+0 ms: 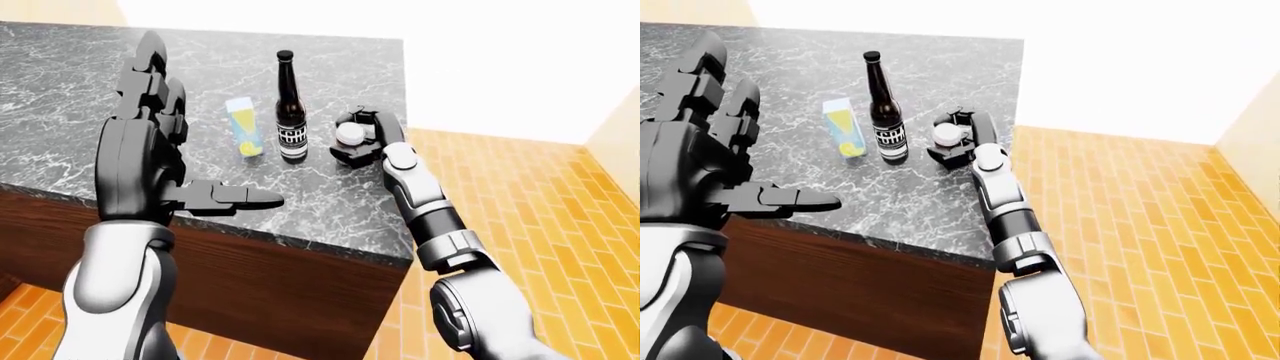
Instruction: Move the drinks to the dining counter.
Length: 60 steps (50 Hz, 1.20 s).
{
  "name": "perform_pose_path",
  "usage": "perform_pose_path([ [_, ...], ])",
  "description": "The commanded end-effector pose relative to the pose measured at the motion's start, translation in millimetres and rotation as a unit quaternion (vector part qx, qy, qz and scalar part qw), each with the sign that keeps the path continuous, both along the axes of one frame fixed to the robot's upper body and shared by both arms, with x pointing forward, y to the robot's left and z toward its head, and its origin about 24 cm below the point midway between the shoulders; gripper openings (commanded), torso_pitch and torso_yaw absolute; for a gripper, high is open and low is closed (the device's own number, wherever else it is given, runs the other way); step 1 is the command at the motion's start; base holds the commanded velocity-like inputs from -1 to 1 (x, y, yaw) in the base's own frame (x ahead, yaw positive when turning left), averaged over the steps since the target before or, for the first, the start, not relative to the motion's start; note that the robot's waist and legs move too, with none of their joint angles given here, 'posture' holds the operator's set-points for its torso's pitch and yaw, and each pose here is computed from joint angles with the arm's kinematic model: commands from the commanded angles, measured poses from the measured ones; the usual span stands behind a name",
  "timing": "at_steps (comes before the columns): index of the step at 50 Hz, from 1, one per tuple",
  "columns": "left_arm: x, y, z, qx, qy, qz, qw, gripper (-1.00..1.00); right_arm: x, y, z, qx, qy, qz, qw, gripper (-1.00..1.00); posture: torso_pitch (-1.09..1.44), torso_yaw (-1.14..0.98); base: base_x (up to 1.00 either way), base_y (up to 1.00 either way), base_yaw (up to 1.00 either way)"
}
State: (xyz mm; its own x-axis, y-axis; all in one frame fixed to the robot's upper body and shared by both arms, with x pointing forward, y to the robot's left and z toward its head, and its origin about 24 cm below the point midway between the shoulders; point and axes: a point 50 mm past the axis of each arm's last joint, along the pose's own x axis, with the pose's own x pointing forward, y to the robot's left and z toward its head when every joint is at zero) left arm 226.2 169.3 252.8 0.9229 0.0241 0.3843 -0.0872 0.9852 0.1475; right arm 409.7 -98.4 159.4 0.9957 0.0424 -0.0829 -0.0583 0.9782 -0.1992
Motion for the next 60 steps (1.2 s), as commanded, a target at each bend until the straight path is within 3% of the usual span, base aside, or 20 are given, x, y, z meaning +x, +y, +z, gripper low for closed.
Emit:
perform_pose_path([
  [1,-4.9,-0.5,9.8,0.004,-0.036,0.001,0.9993,1.00,2.2,1.6,21.1,-0.004,-0.039,0.003,0.9992,-0.42,0.00,0.00,0.00,0.00,0.00],
  [4,-4.4,-0.5,9.2,0.005,-0.036,0.002,0.9993,1.00,2.2,1.3,18.5,-0.008,-0.034,0.004,0.9994,-0.16,0.00,0.00,0.00,0.00,0.00],
  [8,-4.4,-0.2,8.7,0.005,-0.035,0.003,0.9994,1.00,2.3,0.5,14.9,-0.012,-0.029,0.006,0.9995,-0.06,0.00,0.00,0.00,0.00,0.00],
  [10,-5.4,0.7,10.1,0.002,-0.037,0.003,0.9993,1.00,2.2,0.9,12.0,-0.015,-0.023,0.010,0.9996,0.18,0.00,0.00,0.00,0.00,0.00],
  [14,-5.2,0.7,10.4,0.004,-0.039,0.004,0.9992,1.00,1.9,0.4,10.9,-0.018,-0.020,0.012,0.9996,0.39,0.00,0.00,0.00,0.00,0.00],
  [20,-5.2,0.9,10.5,0.004,-0.039,0.005,0.9992,1.00,1.3,0.7,9.3,-0.019,-0.015,0.017,0.9996,0.98,0.00,0.00,0.00,0.00,0.00],
  [33,-6.2,-1.0,13.4,0.006,-0.041,0.005,0.9991,1.00,-7.4,-18.6,28.7,-0.022,-0.035,-0.001,0.9991,0.95,0.00,0.00,0.00,0.00,0.00],
  [42,-5.4,-3.0,12.8,0.008,-0.040,0.005,0.9991,1.00,-28.8,-40.0,47.5,-0.018,-0.062,-0.017,0.9978,0.84,0.00,0.00,0.00,0.00,0.00],
  [49,-4.9,-4.3,11.3,0.009,-0.039,0.005,0.9992,1.00,-57.4,-55.5,64.7,-0.017,-0.088,-0.028,0.9956,0.85,0.00,0.00,0.00,0.00,0.00],
  [60,-7.2,-2.7,13.5,0.008,-0.040,0.009,0.9991,1.00,-126.7,-70.0,96.5,-0.050,-0.139,-0.034,0.9884,0.94,0.00,0.00,0.00,0.00,0.00],
])
